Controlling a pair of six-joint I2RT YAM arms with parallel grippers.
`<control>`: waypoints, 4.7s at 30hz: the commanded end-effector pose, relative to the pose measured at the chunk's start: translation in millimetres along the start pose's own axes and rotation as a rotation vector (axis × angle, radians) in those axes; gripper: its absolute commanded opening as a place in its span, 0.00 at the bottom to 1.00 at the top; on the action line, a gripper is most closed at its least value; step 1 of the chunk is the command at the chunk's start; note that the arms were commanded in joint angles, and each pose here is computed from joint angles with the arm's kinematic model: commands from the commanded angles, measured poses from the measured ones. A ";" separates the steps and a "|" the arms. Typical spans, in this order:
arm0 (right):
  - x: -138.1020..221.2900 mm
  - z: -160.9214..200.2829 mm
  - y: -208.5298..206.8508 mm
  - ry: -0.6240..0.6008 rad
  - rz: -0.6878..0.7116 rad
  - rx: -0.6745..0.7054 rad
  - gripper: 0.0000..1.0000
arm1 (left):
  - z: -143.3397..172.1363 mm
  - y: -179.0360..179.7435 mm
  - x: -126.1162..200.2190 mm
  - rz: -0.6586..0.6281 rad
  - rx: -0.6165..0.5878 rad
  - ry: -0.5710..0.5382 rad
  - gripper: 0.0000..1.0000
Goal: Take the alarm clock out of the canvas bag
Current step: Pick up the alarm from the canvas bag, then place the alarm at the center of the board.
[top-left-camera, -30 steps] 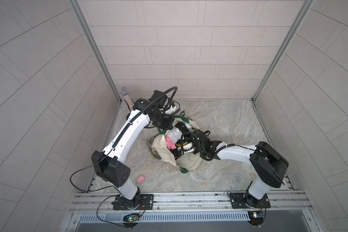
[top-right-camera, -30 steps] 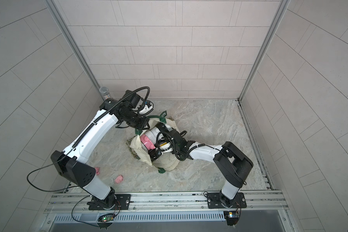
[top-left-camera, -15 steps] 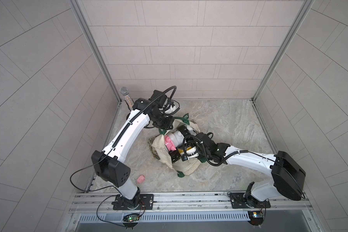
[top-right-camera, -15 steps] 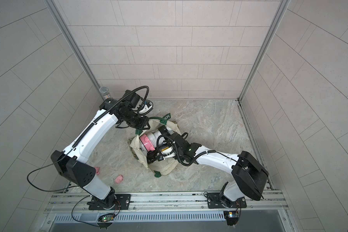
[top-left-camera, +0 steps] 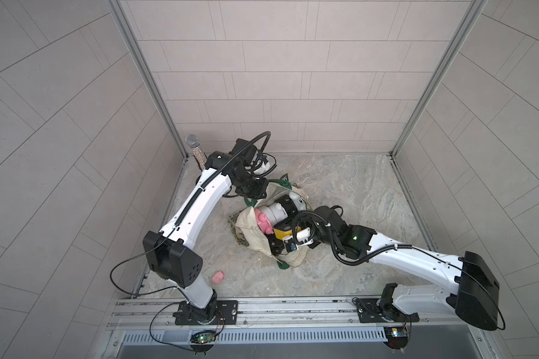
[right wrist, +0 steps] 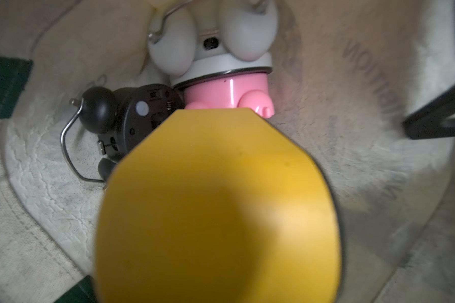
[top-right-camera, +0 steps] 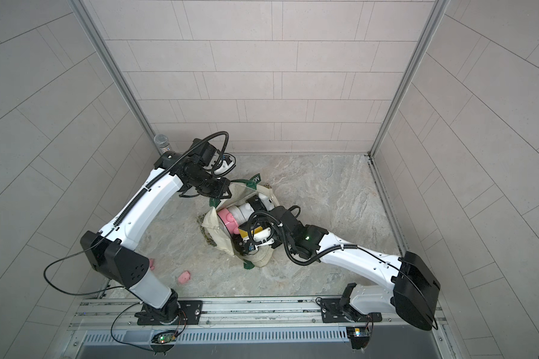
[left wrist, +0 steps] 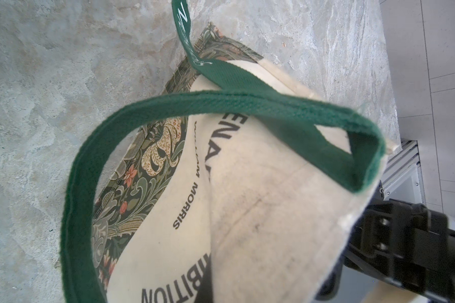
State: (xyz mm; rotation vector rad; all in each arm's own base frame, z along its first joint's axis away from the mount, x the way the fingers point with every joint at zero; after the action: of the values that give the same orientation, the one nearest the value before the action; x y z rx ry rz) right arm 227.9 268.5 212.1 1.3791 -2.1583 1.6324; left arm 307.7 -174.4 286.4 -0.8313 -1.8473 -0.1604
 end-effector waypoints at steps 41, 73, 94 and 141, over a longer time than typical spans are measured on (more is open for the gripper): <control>156.3 145.0 -191.1 -0.234 0.504 -1.697 0.21 | -9.4 -3.7 9.1 0.031 -0.004 -0.082 0.00; 65.4 365.3 -70.3 -0.516 0.534 -2.631 0.27 | -6.1 -2.7 0.9 0.047 0.011 -0.060 0.00; 52.5 386.1 -33.3 -0.188 0.602 -2.692 0.36 | -6.7 -1.3 -1.1 0.043 0.017 -0.057 0.00; 82.4 408.5 -9.1 -0.024 0.755 -2.643 0.71 | -3.8 -1.7 5.6 0.023 0.015 -0.057 0.05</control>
State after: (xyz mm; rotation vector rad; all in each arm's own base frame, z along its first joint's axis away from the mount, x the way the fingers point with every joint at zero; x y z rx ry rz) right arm 357.2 -108.6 87.7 -0.3945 -2.0301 -1.4853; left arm 310.6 -174.6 278.2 -0.8233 -1.8416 -0.1220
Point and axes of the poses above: each gripper's point midway between its finger pads, its own x axis back along the fingers, its own y axis along the line the jaws close on, z = x × y, the point moved 4 cm from there along x, back along the fingers, and after that the axes turned 14 degrees about -x, right-handed, at the moved point
